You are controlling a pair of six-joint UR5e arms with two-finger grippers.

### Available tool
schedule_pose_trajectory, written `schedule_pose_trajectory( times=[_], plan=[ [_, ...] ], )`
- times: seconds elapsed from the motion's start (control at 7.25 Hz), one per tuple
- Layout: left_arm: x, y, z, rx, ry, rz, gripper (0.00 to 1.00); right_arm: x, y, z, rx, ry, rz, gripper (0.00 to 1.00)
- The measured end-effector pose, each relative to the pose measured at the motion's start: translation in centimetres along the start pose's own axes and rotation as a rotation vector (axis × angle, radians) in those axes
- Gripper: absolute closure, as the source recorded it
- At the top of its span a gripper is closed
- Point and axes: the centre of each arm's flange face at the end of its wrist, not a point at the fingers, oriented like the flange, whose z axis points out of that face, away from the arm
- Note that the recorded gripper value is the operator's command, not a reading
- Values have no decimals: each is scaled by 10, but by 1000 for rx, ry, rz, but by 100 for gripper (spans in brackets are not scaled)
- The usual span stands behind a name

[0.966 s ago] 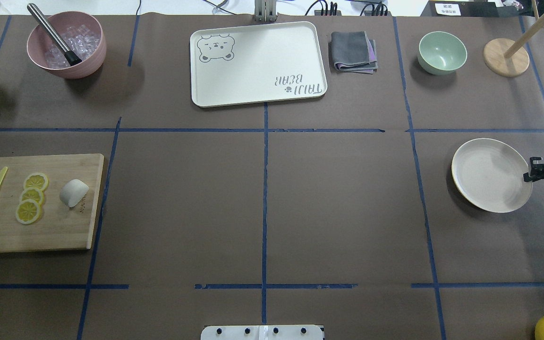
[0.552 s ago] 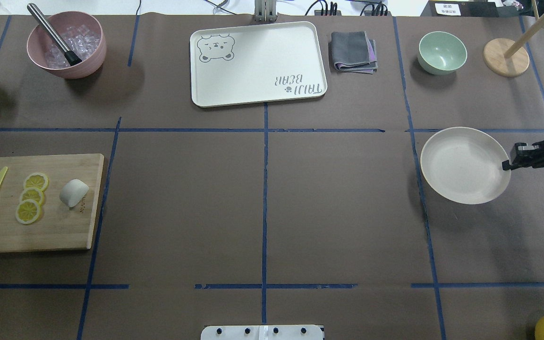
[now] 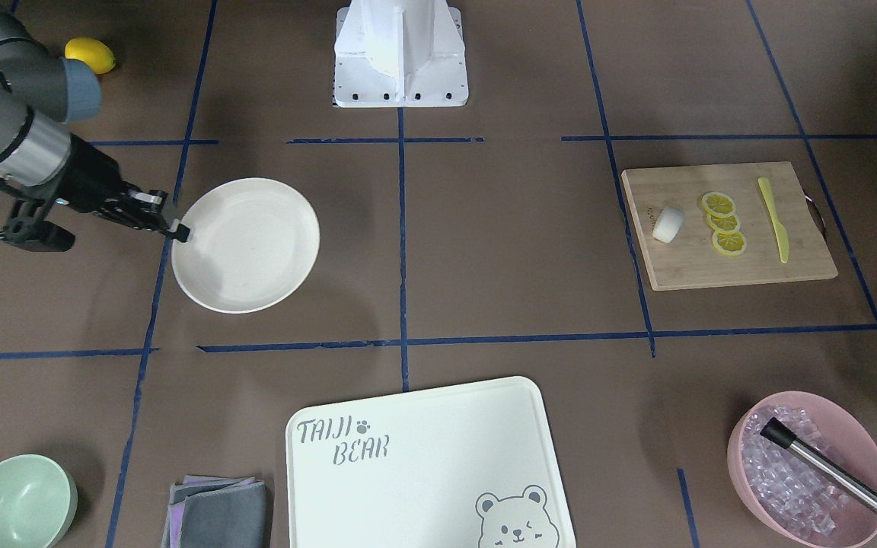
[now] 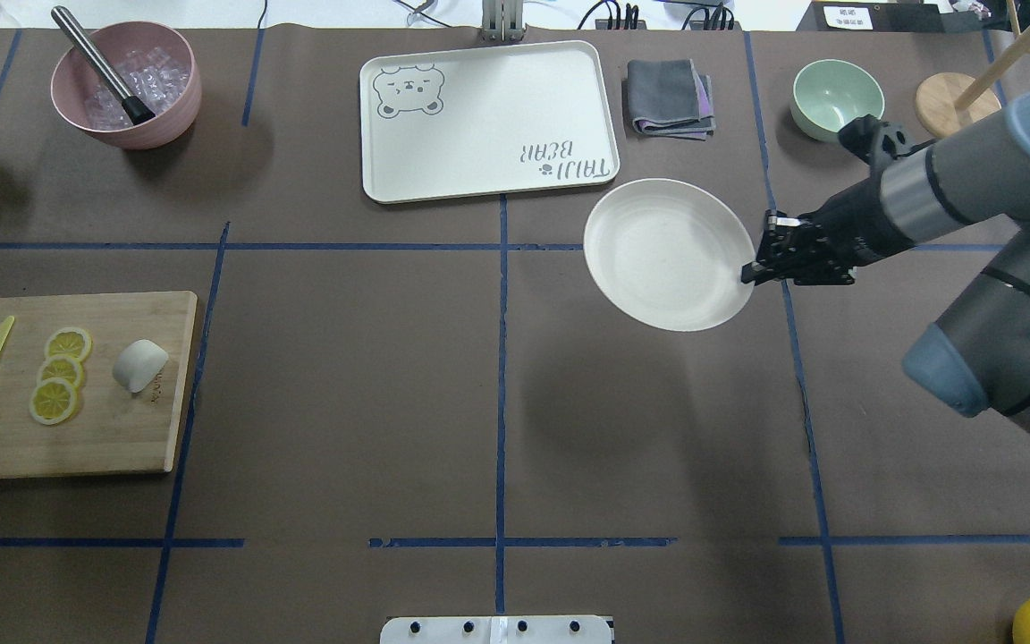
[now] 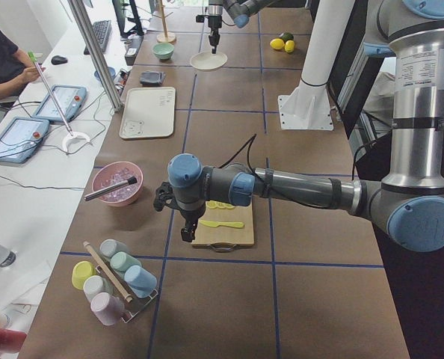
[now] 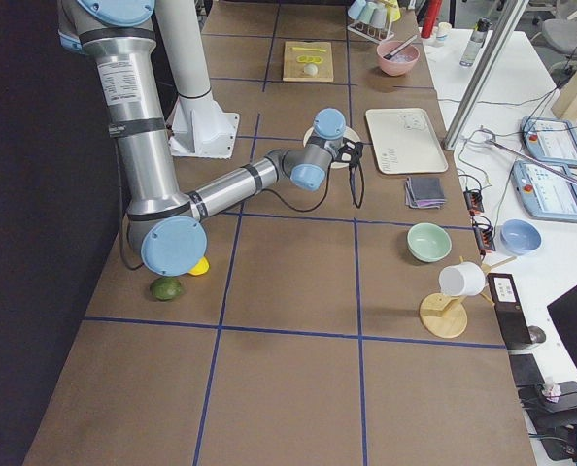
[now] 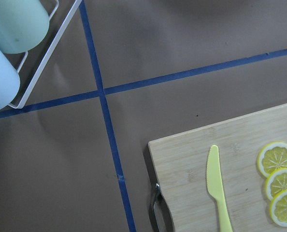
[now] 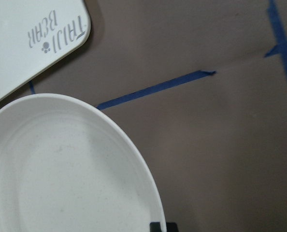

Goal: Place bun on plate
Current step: 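Slide the white plate with the right gripper toward the table center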

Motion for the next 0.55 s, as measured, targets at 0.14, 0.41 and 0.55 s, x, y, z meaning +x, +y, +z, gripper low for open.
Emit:
schedule_pose_trajectory(
  times=[0.14,0.41,0.55],
  plan=[
    [-1,0,1,1,0,2,0,-29,21,25,6,-11,19,100],
    [-1,0,1,19,-1,15,0,-61,62,82,42,-6,25,100],
    [-1,1,1,21,0,16,0,-72,76,115,71,7,19,100]
  ],
)
